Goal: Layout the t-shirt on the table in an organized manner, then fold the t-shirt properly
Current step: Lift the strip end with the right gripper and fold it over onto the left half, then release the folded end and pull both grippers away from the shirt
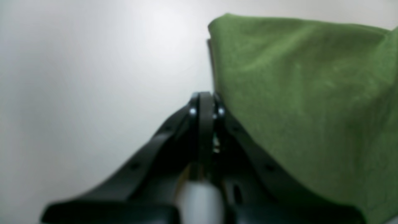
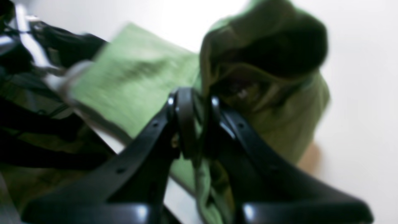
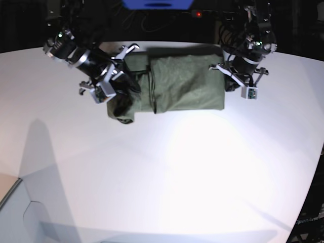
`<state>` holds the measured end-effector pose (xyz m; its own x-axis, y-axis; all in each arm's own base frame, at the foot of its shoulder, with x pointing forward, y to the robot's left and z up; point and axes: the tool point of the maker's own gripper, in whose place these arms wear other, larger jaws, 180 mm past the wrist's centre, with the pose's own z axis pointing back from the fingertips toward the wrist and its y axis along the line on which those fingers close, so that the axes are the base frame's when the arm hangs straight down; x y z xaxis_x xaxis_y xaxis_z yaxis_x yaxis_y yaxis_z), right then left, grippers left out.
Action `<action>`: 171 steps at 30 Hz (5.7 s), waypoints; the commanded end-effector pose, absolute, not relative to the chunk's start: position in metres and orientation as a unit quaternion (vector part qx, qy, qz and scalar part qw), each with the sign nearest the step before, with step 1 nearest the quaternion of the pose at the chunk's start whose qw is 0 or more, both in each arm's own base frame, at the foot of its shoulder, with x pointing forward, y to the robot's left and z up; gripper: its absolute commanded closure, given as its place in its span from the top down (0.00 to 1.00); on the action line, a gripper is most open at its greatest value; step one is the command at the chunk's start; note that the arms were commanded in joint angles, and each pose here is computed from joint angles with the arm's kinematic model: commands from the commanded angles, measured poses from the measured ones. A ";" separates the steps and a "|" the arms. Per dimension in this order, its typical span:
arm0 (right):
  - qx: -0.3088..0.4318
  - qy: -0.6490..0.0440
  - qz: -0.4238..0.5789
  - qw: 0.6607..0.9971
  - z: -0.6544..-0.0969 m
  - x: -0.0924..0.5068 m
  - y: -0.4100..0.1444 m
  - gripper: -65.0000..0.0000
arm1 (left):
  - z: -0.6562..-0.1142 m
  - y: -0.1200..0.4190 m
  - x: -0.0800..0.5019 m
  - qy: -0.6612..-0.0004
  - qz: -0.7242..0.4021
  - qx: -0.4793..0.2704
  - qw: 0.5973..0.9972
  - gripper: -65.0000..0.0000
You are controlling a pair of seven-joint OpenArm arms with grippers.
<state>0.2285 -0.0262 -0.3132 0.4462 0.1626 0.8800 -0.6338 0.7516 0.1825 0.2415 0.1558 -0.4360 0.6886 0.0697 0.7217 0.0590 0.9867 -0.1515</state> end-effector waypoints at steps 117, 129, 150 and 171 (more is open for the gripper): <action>0.411 -0.311 0.482 0.708 -0.359 0.159 0.133 0.32 | -0.350 0.262 0.231 -0.428 -0.031 0.044 0.902 0.01; 0.321 -0.414 0.404 0.750 -0.326 0.243 0.054 0.32 | -0.346 0.242 0.209 -0.407 -0.030 0.025 0.912 0.41; 0.277 -0.433 0.345 0.786 -0.332 0.267 0.005 0.32 | -0.291 0.153 0.246 -0.463 -0.036 -0.234 0.854 0.00; 0.275 -0.408 0.344 0.799 -0.348 0.250 -0.003 0.32 | -0.381 0.168 0.286 -0.394 -0.052 -0.167 0.902 0.00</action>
<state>0.2470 -0.0051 -0.3590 0.4605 0.3440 0.8183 -0.7632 0.6242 0.1671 0.2812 0.1688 -0.3905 0.7101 0.0347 0.7032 0.2113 0.9422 -0.2598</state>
